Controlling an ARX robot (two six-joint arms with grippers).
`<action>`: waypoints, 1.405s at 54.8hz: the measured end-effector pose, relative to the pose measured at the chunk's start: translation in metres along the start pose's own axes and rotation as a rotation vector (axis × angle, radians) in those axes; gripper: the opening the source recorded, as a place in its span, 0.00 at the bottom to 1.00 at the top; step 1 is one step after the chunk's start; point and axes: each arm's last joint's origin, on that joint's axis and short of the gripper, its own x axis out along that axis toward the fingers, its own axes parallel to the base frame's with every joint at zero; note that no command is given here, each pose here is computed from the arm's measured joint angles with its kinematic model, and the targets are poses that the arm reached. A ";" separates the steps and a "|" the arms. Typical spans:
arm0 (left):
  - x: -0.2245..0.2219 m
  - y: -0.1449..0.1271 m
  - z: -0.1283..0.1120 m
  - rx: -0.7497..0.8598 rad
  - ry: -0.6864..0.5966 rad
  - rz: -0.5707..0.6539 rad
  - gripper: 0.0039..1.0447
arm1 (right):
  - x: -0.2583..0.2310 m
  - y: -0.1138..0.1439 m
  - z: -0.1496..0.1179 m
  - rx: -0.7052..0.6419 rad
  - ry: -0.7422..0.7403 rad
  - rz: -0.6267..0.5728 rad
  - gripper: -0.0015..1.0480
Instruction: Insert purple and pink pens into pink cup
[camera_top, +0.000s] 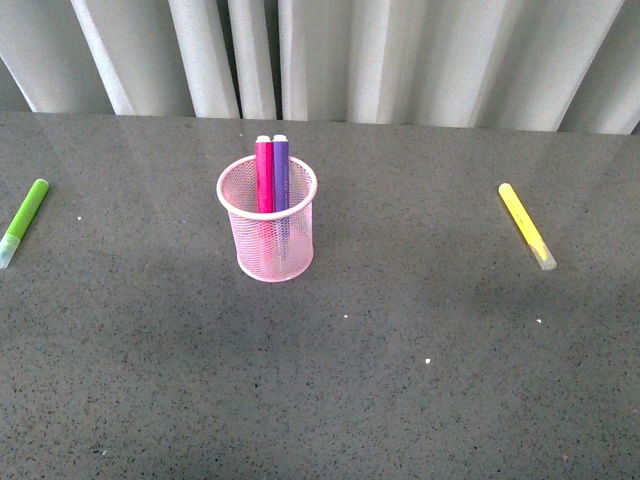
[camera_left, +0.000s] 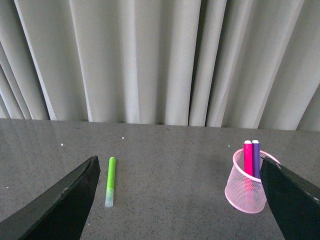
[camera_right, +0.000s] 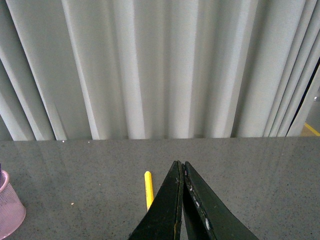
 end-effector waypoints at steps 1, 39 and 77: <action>0.000 0.000 0.000 0.000 0.000 0.000 0.94 | 0.000 0.000 0.000 0.000 -0.001 0.000 0.03; 0.000 0.000 0.000 0.000 0.000 0.000 0.94 | -0.019 0.000 0.002 0.000 -0.009 0.000 0.03; 0.000 0.000 0.000 0.000 0.000 0.000 0.94 | -0.034 0.000 -0.001 0.000 -0.003 0.000 0.04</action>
